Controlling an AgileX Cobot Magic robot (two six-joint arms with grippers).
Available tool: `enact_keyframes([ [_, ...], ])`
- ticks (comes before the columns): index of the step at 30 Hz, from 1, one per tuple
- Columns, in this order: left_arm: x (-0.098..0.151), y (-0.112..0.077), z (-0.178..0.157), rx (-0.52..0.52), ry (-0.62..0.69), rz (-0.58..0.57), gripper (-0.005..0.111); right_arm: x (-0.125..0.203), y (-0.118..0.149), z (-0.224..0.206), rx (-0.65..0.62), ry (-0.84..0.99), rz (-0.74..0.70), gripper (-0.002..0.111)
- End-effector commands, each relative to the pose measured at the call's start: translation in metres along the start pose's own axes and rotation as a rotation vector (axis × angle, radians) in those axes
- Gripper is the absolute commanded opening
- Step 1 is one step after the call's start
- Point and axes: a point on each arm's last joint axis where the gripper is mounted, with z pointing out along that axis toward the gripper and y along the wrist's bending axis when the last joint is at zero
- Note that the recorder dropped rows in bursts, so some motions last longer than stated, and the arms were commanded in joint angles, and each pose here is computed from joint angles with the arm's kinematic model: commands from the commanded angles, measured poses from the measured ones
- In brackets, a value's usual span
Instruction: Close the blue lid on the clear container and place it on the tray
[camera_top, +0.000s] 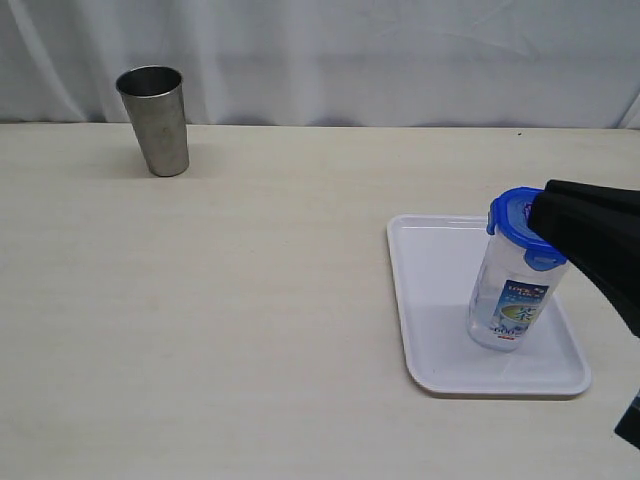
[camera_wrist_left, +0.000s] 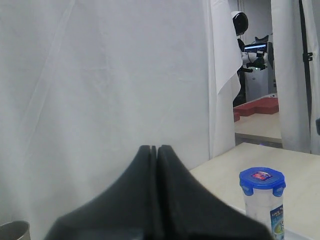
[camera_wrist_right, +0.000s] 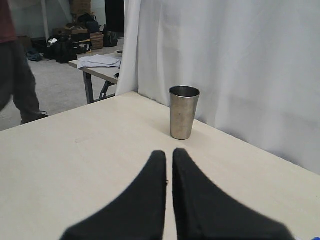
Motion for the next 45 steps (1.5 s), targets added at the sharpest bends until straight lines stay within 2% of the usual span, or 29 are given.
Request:
enact_keyframes([
  [1,0.001,0.000,-0.001,-0.004,0.000,-0.008,0.000,0.001,0.000,0.000,0.000,0.003,0.005,0.005],
  [9,0.001,0.000,-0.001,-0.002,-0.001,-0.010,0.000,0.001,0.000,0.000,0.000,0.003,0.005,0.005],
  [14,0.001,0.001,-0.001,-0.011,-0.006,-0.071,0.000,0.001,0.000,0.000,0.000,0.003,0.005,0.005],
  [17,0.001,0.005,-0.002,-0.064,-0.008,-0.145,0.000,0.001,0.000,0.000,0.000,0.003,0.005,0.005],
  [18,0.002,0.009,-0.002,-0.103,0.008,-0.129,0.000,0.001,0.000,0.000,0.000,0.003,0.005,0.005],
  [23,0.010,0.011,-0.012,-0.144,0.095,-0.041,0.000,0.001,0.000,0.000,0.000,0.003,0.005,0.005],
  [26,0.020,0.013,-0.023,-0.245,0.097,-0.060,0.000,0.001,0.000,0.000,0.000,0.003,0.005,0.005],
  [33,0.051,0.012,-0.049,-0.459,0.077,-0.027,0.000,0.001,0.000,0.000,0.000,0.003,0.005,0.005],
  [38,0.065,0.014,-0.049,-0.502,0.129,-0.035,0.000,0.000,0.000,0.000,0.000,-0.001,0.005,0.005],
  [45,0.090,0.013,-0.048,-0.495,0.217,-0.059,0.000,0.000,0.000,0.000,0.000,-0.001,0.005,0.005],
])
